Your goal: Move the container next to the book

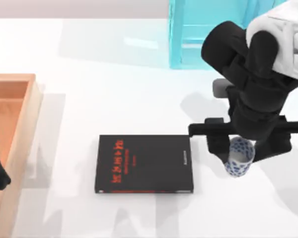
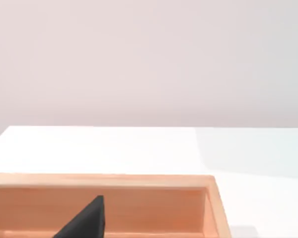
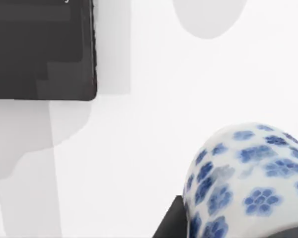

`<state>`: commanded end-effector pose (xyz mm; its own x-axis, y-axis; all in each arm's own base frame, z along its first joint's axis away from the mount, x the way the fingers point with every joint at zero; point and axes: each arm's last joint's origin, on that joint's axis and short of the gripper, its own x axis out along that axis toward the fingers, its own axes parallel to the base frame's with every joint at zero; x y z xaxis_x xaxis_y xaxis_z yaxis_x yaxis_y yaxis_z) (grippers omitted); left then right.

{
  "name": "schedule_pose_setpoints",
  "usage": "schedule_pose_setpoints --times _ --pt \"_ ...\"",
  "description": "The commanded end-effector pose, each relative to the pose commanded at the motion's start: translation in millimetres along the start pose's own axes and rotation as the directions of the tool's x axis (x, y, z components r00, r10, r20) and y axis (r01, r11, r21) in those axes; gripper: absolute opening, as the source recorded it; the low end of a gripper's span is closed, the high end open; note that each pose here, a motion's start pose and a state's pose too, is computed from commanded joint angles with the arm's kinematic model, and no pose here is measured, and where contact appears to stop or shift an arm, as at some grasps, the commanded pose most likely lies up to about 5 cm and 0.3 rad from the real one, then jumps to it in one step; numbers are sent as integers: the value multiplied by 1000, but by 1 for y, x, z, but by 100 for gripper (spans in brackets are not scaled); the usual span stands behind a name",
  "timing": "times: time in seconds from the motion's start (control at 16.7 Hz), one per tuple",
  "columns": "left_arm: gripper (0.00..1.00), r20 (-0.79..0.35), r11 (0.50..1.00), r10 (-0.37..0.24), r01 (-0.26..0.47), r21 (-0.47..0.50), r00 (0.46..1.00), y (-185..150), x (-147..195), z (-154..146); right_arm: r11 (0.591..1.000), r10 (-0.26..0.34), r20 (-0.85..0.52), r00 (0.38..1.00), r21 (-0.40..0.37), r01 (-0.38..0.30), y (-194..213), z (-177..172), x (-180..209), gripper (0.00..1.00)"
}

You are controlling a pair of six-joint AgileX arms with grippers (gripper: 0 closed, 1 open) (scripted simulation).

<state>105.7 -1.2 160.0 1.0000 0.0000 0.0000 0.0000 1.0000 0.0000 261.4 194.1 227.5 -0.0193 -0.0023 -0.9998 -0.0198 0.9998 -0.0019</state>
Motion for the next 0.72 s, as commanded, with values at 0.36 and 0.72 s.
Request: schedule_pose_setpoints --times 0.36,0.72 --pt "100 0 1000 0 0 0 1000 0 0 0 1000 5 18 1000 30 -6 8 -8 -4 0" --pt "100 0 1000 0 0 0 1000 0 0 0 1000 -2 8 1000 30 2 8 -6 18 0"
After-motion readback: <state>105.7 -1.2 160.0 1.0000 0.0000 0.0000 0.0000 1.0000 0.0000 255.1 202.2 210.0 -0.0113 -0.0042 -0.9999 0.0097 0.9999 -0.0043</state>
